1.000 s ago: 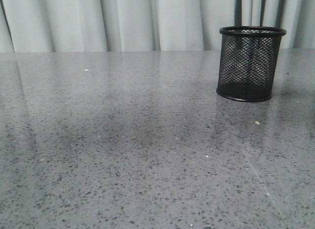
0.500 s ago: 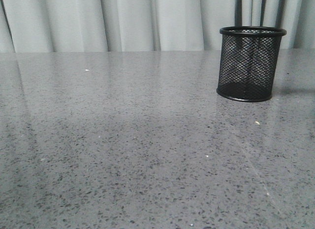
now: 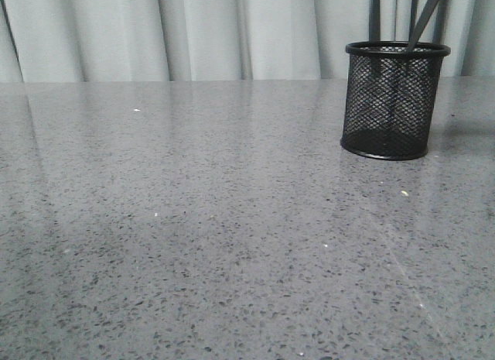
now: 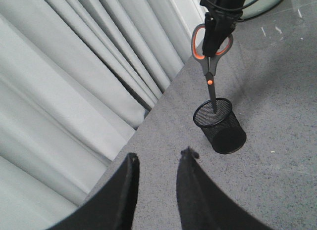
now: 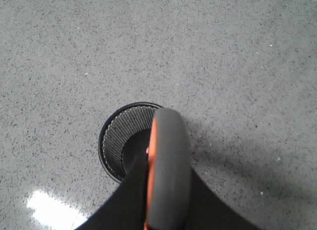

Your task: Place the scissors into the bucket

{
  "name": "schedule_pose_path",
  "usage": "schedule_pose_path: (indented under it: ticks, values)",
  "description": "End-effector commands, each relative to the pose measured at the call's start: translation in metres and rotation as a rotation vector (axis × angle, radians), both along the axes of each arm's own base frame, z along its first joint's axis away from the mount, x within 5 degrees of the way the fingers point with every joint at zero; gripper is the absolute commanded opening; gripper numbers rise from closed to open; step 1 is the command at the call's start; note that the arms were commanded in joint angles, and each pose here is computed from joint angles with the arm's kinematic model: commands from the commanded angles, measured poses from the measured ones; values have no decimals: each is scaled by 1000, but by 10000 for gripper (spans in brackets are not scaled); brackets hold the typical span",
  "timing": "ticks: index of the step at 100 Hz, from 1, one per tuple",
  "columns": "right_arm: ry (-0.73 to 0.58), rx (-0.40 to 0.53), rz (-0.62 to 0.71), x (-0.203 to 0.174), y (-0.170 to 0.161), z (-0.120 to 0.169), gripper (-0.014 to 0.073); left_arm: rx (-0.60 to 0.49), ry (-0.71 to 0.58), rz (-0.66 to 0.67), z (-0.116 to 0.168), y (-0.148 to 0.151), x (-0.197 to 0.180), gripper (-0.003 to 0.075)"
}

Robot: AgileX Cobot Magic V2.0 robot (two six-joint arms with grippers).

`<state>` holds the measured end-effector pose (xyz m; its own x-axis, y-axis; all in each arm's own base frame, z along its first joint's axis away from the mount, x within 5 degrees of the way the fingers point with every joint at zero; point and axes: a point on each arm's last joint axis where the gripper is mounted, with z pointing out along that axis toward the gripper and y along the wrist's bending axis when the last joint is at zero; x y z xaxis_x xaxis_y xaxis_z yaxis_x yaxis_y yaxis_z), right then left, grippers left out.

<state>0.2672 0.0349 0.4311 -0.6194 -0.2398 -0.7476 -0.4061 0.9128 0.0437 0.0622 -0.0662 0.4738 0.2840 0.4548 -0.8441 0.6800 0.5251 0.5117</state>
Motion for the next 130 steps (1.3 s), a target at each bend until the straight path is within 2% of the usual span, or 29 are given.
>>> schedule_pose_path:
  ticks: [1,13,34,68,75,82,92,99,104,130]
  values:
    - [-137,27,0,2,6,20,-64,-91,-60,-1,13,1,-1,168]
    - [-137,16,26,13,17,12,-64,-94,-62,-1,13,1,-1,168]
    - [-87,-93,49,36,25,-11,-64,-94,-62,-1,13,1,-1,168]
    - [-55,-101,43,54,27,-28,-54,-86,-55,-2,12,1,-1,168]
    - [-55,-101,43,54,27,-28,16,-85,-56,-1,12,1,-1,168]
    - [-55,-101,43,54,27,-28,155,-84,-58,0,12,1,-1,168]
    - [-65,-100,42,54,27,-26,395,-84,-58,0,12,1,-1,168]
    - [-71,-99,43,54,27,-23,496,-84,-58,0,12,1,-1,168]
    - [-79,-99,44,54,27,-19,519,-84,-58,0,12,1,-1,168]
    - [-146,-80,57,48,28,15,519,-84,-58,0,12,1,-1,168]
